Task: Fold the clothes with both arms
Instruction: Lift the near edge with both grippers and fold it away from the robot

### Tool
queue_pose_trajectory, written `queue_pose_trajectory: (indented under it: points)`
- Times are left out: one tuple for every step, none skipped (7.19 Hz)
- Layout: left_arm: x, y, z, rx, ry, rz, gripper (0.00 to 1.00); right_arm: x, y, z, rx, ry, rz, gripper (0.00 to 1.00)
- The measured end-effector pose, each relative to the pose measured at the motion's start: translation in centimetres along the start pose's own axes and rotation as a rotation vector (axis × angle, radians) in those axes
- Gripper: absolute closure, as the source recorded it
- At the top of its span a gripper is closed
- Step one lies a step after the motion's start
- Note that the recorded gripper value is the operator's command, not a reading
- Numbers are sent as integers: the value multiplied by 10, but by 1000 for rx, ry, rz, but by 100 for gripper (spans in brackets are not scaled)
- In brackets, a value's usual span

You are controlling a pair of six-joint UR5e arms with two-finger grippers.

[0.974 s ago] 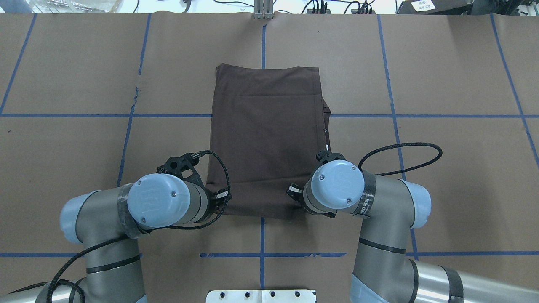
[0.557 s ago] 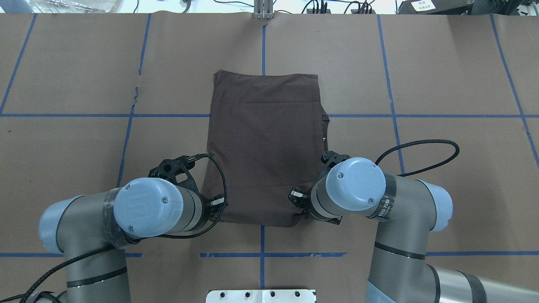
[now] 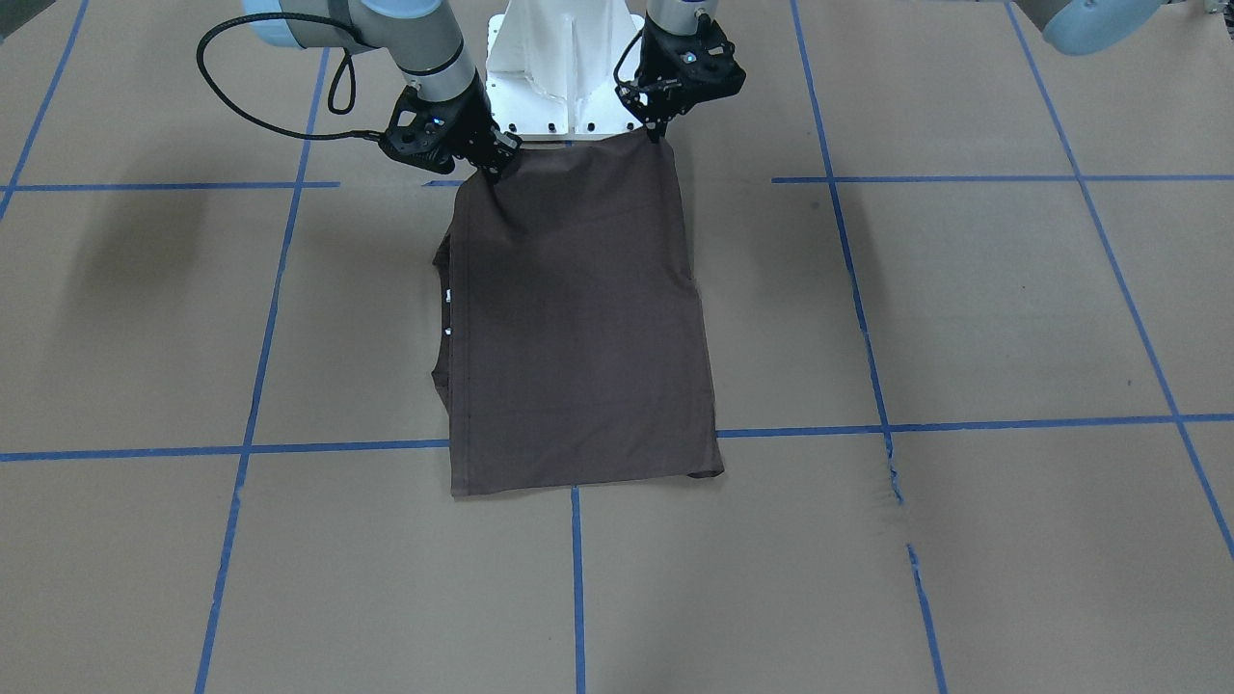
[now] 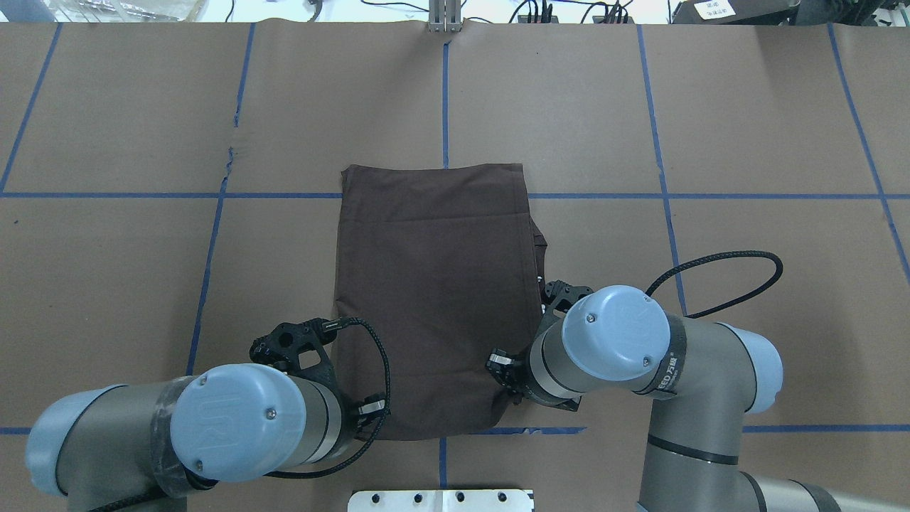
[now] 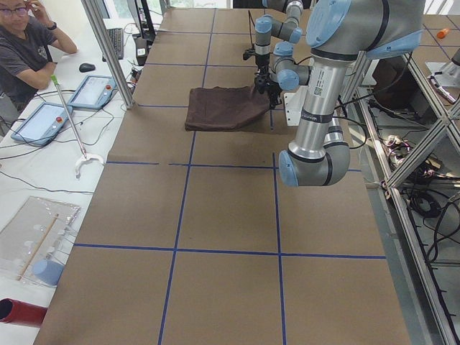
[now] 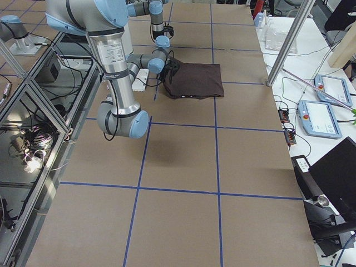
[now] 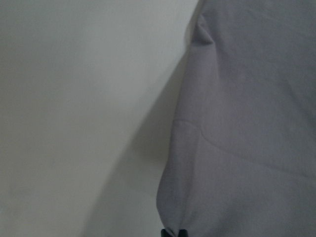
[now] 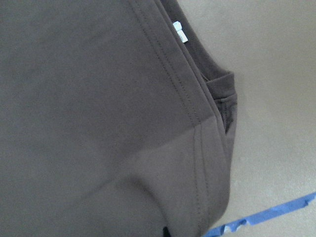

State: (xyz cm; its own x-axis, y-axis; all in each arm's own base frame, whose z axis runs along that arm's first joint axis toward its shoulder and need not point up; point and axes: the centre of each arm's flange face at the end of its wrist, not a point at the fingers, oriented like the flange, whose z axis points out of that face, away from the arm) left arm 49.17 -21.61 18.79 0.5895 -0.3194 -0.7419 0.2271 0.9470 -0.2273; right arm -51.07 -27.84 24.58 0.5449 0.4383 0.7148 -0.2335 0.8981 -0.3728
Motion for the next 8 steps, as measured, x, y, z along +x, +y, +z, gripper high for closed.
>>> queue_pose_trajectory:
  points:
    - [2, -5, -7, -5, 11, 11, 100, -8, -18, -11, 22, -32, 2, 100]
    - [4, -26, -16, 15, 25, 26, 100, -17, -39, -26, 47, -74, 1, 100]
    - [6, -56, -28, 43, 38, 39, 100, -30, -60, -37, 75, -106, 5, 100]
    - [9, -87, -37, 77, 46, 50, 100, -50, -80, -41, 99, -122, 13, 100]
    - [14, -115, -40, 111, 51, 51, 100, -71, -99, -42, 117, -128, 24, 100]
    - [22, -140, -32, 138, 61, 45, 100, -88, -120, -42, 132, -130, 35, 100]
    - [30, -164, -17, 160, 77, 34, 100, -102, -139, -39, 147, -134, 48, 100]
    - [36, -188, -4, 184, 89, 21, 100, -113, -155, -34, 158, -131, 60, 100]
